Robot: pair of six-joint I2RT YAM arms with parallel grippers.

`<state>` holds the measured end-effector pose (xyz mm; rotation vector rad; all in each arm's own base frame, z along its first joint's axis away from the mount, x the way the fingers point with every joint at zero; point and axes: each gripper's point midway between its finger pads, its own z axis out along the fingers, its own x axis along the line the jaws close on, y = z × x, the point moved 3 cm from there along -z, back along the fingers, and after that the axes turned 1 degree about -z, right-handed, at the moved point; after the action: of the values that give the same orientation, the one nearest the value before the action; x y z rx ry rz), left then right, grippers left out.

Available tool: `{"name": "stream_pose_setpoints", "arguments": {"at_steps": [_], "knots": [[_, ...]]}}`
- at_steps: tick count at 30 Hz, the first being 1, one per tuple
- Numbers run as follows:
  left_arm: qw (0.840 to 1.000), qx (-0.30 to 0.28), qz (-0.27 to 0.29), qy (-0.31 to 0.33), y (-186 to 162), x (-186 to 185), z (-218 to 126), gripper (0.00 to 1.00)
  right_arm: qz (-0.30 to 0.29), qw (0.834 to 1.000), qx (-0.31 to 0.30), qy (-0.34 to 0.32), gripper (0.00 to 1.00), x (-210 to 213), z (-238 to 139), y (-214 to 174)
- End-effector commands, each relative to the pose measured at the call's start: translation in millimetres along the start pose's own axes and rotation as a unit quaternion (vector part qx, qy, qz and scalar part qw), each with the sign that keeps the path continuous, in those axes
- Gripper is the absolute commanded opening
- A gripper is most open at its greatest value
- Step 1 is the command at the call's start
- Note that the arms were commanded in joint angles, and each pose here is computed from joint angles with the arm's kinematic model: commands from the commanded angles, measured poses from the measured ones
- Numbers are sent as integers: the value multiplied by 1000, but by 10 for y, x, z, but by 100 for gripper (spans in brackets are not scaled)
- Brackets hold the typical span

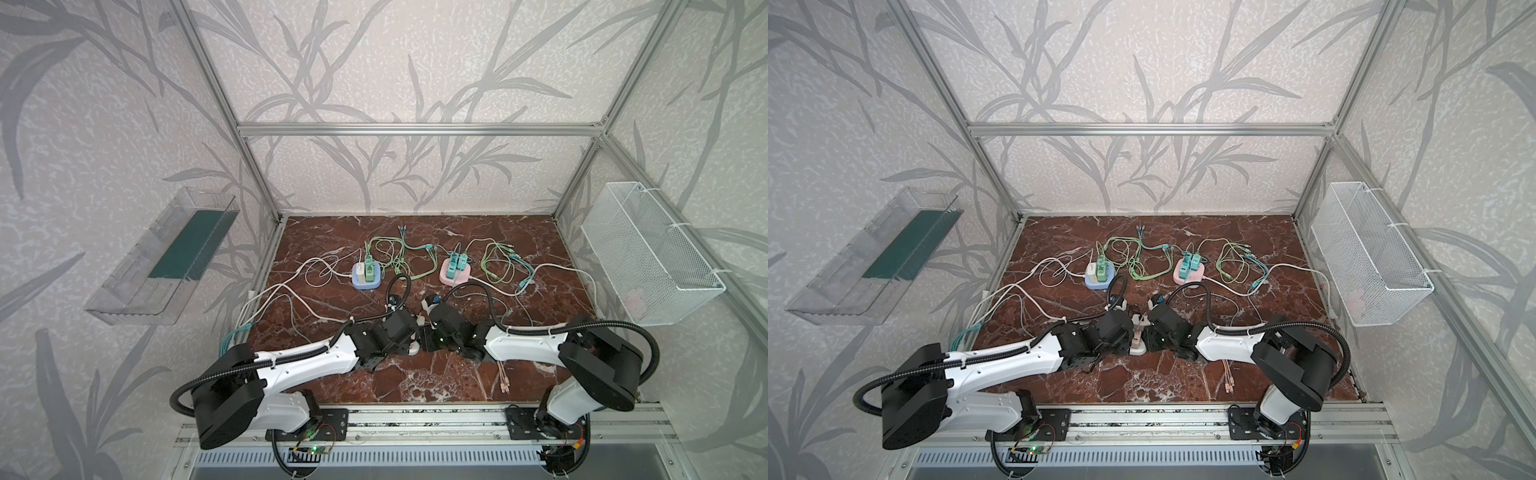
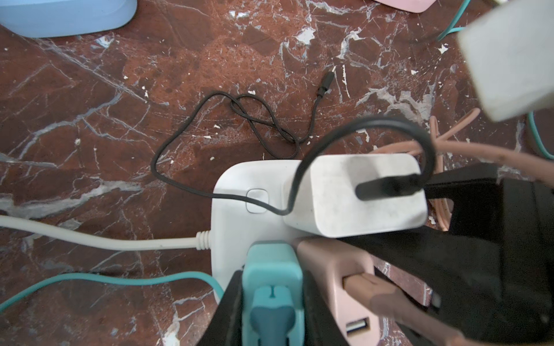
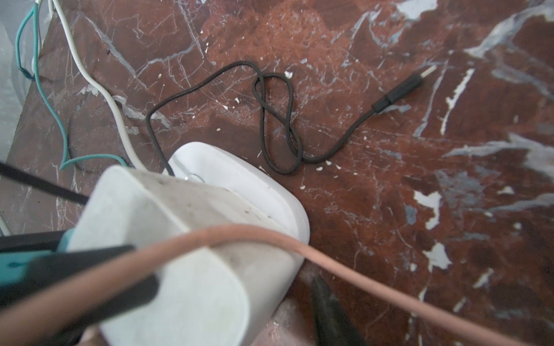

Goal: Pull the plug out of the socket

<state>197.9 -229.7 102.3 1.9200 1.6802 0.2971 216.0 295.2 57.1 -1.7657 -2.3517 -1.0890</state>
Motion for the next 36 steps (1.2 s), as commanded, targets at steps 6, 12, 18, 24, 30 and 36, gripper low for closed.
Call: {"name": "stream_pose_setpoints", "arguments": {"at_steps": [6,12,18,24,30,36], "knots": [[996,-15,0,-87,226,-478,-130,6,-19,988,112,-108,43,-515,71,-585],[995,-36,29,-84,320,-528,-253,5,-19,986,120,-114,43,-531,106,-606],[994,-33,47,-98,291,-589,-273,5,-36,983,132,-122,43,-565,156,-640],[989,-31,40,-136,217,-673,-189,5,-45,985,134,-99,44,-489,167,-633],[990,-26,32,-134,188,-656,-155,6,-44,992,112,-45,50,-318,89,-554],[992,-11,28,-123,140,-648,-83,6,-32,993,113,-3,53,-212,82,-581]]}}
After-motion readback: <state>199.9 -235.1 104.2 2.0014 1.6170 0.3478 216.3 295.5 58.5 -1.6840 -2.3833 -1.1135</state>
